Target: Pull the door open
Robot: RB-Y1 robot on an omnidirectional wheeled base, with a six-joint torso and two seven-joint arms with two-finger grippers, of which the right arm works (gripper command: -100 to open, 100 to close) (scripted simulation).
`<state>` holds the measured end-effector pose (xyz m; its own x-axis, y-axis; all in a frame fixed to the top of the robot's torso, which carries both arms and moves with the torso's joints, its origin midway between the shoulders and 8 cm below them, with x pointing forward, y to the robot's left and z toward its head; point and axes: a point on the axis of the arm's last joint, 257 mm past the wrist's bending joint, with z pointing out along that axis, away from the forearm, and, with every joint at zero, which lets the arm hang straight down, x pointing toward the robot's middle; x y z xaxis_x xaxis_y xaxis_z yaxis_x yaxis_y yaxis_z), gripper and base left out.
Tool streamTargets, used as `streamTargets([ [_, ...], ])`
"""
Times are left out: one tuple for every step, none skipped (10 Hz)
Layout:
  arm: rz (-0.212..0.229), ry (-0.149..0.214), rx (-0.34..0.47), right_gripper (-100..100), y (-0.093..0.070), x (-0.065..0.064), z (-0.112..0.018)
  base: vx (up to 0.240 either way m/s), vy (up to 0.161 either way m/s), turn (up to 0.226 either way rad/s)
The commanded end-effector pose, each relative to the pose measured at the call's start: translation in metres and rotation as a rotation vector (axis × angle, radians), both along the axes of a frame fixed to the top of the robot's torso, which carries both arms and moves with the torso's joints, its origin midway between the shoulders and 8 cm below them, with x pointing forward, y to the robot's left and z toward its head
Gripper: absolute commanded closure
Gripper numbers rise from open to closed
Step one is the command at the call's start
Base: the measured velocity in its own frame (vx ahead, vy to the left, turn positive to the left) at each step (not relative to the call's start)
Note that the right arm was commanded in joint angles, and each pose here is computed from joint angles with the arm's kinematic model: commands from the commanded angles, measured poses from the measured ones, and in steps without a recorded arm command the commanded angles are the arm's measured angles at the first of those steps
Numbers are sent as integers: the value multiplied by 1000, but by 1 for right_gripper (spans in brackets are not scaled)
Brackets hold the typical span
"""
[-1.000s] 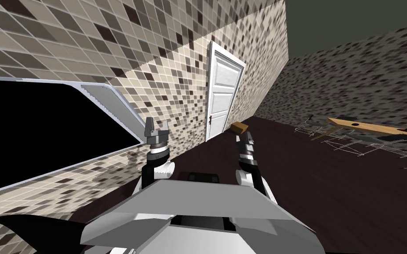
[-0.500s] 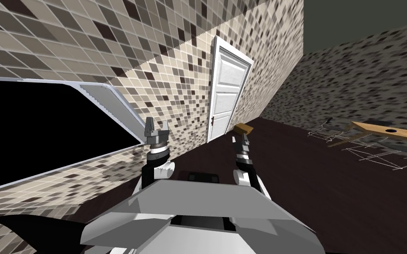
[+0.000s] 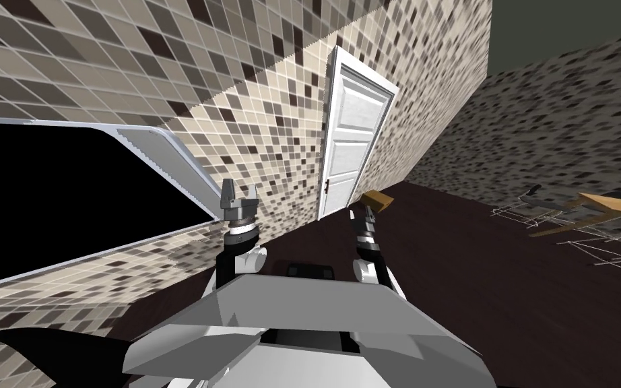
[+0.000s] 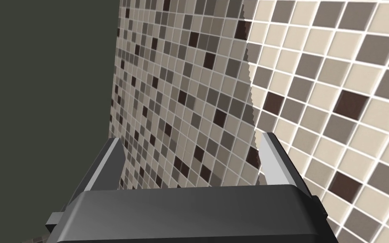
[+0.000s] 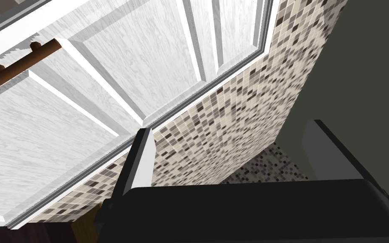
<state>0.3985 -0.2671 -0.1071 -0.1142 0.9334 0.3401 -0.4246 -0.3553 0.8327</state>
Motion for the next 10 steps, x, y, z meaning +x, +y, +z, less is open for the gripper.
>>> streamTargets([
  [28, 7, 41, -100, 2, 2, -8, 84, -42, 100],
  [45, 13, 65, -100, 4, 4, -13, 92, -46, 94],
  [62, 18, 92, -100, 5, 5, -19, 87, -49, 106],
  [79, 25, 118, -100, 7, 7, -24, 80, -49, 123],
  [95, 31, 145, -100, 9, 8, -30, 85, -41, 108],
  [111, 38, 171, -100, 10, 9, -36, 92, -44, 107],
  [126, 45, 197, -100, 12, 10, -41, 89, -57, 95],
  [141, 52, 224, -100, 13, 12, -47, 88, -52, 108],
  [156, 60, 251, -100, 15, 13, -53, 90, -52, 121],
  [171, 67, 279, -100, 16, 14, -59, 86, -50, 125],
])
